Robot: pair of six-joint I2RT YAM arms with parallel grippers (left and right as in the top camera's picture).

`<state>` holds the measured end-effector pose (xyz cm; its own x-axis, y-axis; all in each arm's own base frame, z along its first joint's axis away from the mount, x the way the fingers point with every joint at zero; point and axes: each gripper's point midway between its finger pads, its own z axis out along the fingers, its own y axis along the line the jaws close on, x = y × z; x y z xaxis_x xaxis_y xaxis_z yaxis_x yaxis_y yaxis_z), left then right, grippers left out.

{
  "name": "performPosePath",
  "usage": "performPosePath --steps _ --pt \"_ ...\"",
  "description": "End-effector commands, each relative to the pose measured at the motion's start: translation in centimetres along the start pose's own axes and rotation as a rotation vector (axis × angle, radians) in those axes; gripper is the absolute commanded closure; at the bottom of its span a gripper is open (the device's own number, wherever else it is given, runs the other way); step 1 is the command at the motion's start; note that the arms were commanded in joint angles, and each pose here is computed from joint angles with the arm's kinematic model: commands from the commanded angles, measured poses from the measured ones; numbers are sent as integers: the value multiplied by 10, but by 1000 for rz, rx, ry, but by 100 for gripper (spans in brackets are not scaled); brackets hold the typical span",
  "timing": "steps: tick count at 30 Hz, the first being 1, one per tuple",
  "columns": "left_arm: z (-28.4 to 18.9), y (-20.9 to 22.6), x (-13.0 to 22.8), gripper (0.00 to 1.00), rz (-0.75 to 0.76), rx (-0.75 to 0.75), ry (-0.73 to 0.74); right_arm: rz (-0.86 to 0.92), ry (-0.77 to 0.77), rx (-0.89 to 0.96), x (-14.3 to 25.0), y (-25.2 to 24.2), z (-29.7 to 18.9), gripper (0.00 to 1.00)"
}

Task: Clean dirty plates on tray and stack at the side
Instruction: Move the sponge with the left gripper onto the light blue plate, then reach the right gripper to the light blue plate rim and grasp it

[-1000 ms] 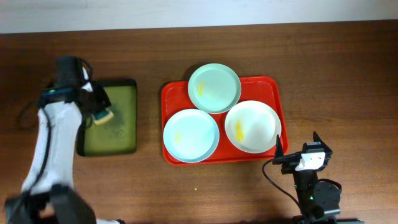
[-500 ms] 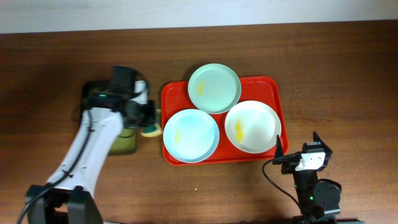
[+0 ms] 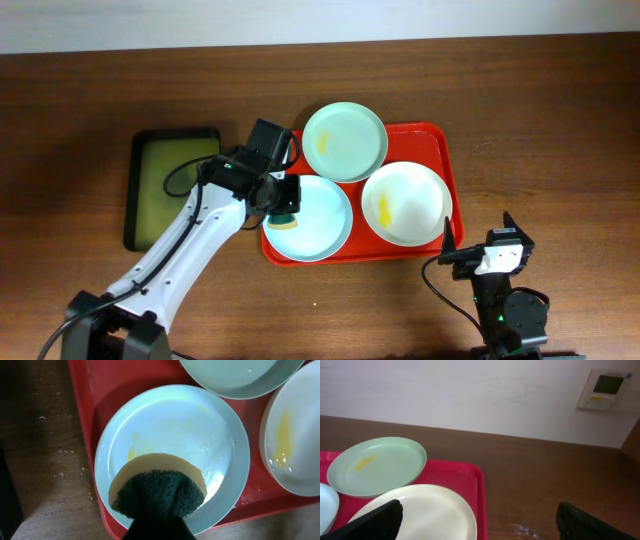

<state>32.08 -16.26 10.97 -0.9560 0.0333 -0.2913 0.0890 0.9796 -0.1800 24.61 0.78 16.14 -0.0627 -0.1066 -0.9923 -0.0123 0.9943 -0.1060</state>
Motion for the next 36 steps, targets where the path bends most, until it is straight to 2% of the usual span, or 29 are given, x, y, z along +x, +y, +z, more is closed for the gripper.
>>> performPosePath --steps 1,2,4,5,7,9,11,12,14,16,17,20,22,24,26,28,30,31,34,36 --pt "8 7 8 100 -21 -30 20 75 -129 -120 -30 18 -3 1" --pt "9 8 10 100 -22 -31 23 131 -149 -230 -36 36 -7 1" --pt "11 8 10 100 -22 -30 21 303 -102 -646 -41 98 -35 1" --pt "11 8 9 100 -22 -29 19 336 -103 -767 -48 112 -49 1" --pt "11 8 9 100 -22 -28 17 354 -199 -832 -74 115 -62 1" --pt "11 8 9 100 -21 -28 18 339 -512 -842 -140 100 -92 1" --pt "11 8 9 100 -21 -28 18 329 -821 -707 -198 66 -124 1" --pt "11 8 9 100 -21 -28 18 367 -890 -628 -217 49 -131 1" --pt "11 8 9 100 -21 -28 18 391 -891 -505 -244 28 -131 1" --pt "11 8 9 100 -21 -28 18 269 -730 -413 -260 27 -118 1" --pt "11 8 9 100 -21 -28 18 218 -567 -346 -256 23 -102 1" --pt "11 8 9 100 -21 -28 18 84 -86 -236 -213 14 -64 1" --pt "11 8 9 100 -25 -28 17 62 149 -320 -185 29 -54 1" --pt "11 7 8 100 -25 -24 15 121 357 -512 -159 62 -52 1" --pt "11 6 8 100 -25 -22 12 194 481 -696 -142 92 -46 1" --pt "11 7 8 100 -24 -22 13 279 568 -799 -132 111 -26 28" --pt "11 7 8 100 -25 -22 13 380 699 -787 -108 118 3 28" --pt "11 6 8 100 -24 -21 13 392 751 -771 -95 121 12 31" --pt "11 6 8 100 -24 -22 12 449 942 -647 -46 126 40 48" --pt "11 6 8 100 -24 -22 12 434 1024 -641 -18 143 53 49"
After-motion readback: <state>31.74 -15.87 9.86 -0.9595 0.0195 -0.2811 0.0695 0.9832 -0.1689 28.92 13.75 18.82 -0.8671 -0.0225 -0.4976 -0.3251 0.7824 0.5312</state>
